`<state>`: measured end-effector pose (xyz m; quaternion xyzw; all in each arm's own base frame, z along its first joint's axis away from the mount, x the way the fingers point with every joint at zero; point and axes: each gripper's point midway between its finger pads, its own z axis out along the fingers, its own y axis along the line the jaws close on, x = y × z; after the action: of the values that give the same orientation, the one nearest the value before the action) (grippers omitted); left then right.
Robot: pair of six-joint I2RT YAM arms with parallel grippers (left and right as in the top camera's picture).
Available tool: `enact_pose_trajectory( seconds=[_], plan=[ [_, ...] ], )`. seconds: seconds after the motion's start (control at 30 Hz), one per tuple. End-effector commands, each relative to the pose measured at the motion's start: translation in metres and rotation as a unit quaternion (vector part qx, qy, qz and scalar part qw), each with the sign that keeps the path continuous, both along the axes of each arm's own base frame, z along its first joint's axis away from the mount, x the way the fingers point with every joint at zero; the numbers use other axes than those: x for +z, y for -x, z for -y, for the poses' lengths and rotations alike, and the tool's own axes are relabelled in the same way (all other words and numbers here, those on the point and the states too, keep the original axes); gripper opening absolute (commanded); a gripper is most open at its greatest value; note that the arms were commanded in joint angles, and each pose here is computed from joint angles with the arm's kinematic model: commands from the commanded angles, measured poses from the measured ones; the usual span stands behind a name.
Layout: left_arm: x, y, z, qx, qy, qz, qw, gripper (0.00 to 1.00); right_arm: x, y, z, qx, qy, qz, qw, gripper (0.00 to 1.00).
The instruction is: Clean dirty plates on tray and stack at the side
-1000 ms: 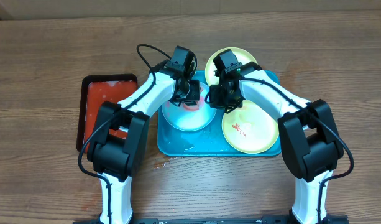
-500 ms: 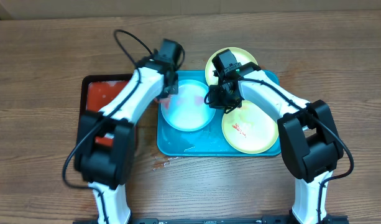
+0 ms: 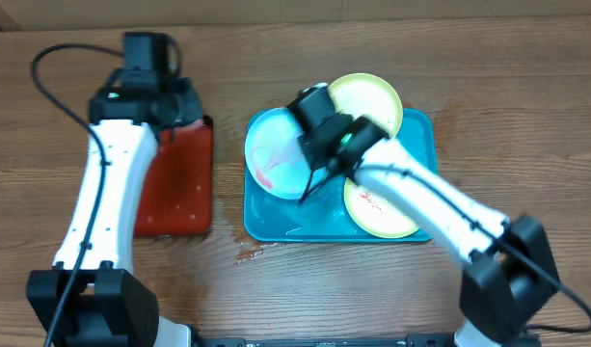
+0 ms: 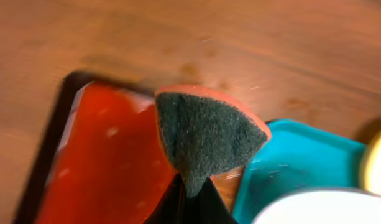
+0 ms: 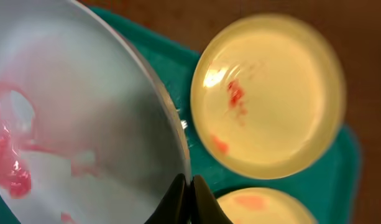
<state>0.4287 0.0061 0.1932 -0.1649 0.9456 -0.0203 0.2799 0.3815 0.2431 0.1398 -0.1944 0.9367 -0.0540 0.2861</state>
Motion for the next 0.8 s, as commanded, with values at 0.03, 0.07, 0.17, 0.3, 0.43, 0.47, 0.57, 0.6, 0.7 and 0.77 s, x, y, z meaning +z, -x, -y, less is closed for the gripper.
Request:
enact_pose_trajectory(
  seconds=[0.03, 0.07, 0.17, 0.3, 0.43, 0.47, 0.57, 0.6, 0.7, 0.77],
  plan=[
    [-0.007, 0.015, -0.038, 0.044, 0.014, -0.029, 0.999, 0.04, 0.085, -0.011, 0.027, -0.029, 0.223, 0.201, 0.953, 0.04],
    [-0.008, 0.016, -0.043, 0.049, 0.017, -0.031, 0.998, 0.04, 0.096, -0.009, 0.025, -0.022, 0.255, 0.220, 0.941, 0.04],
    [-0.008, 0.018, -0.049, 0.056, 0.034, -0.031, 0.997, 0.04, 0.114, -0.003, 0.012, 0.023, 0.333, 0.243, 0.911, 0.04],
    [-0.008, 0.018, -0.055, 0.062, 0.038, -0.030, 0.997, 0.04, 0.134, 0.003, -0.001, 0.076, 0.422, 0.252, 0.868, 0.04],
    [-0.008, 0.018, -0.055, 0.062, 0.038, -0.030, 0.997, 0.04, 0.156, 0.003, -0.008, 0.065, 0.447, 0.277, 0.848, 0.04],
    [-0.008, 0.018, -0.055, 0.062, 0.038, -0.030, 0.997, 0.04, 0.157, 0.002, -0.010, 0.061, 0.436, 0.283, 0.852, 0.04],
    [-0.008, 0.018, -0.054, 0.061, 0.039, -0.030, 0.997, 0.04, 0.138, 0.001, -0.024, 0.090, 0.375, 0.280, 0.879, 0.04],
    [-0.008, 0.018, -0.054, 0.061, 0.039, -0.030, 0.997, 0.04, 0.120, 0.004, -0.033, 0.127, 0.349, 0.257, 0.892, 0.04],
    [-0.008, 0.018, -0.054, 0.061, 0.039, -0.030, 0.997, 0.04, 0.057, 0.029, -0.050, 0.278, 0.299, 0.135, 0.903, 0.04],
    [-0.008, 0.018, -0.054, 0.061, 0.040, -0.030, 0.997, 0.04, 0.058, 0.026, -0.042, 0.264, 0.311, 0.135, 0.903, 0.04]
  ],
)
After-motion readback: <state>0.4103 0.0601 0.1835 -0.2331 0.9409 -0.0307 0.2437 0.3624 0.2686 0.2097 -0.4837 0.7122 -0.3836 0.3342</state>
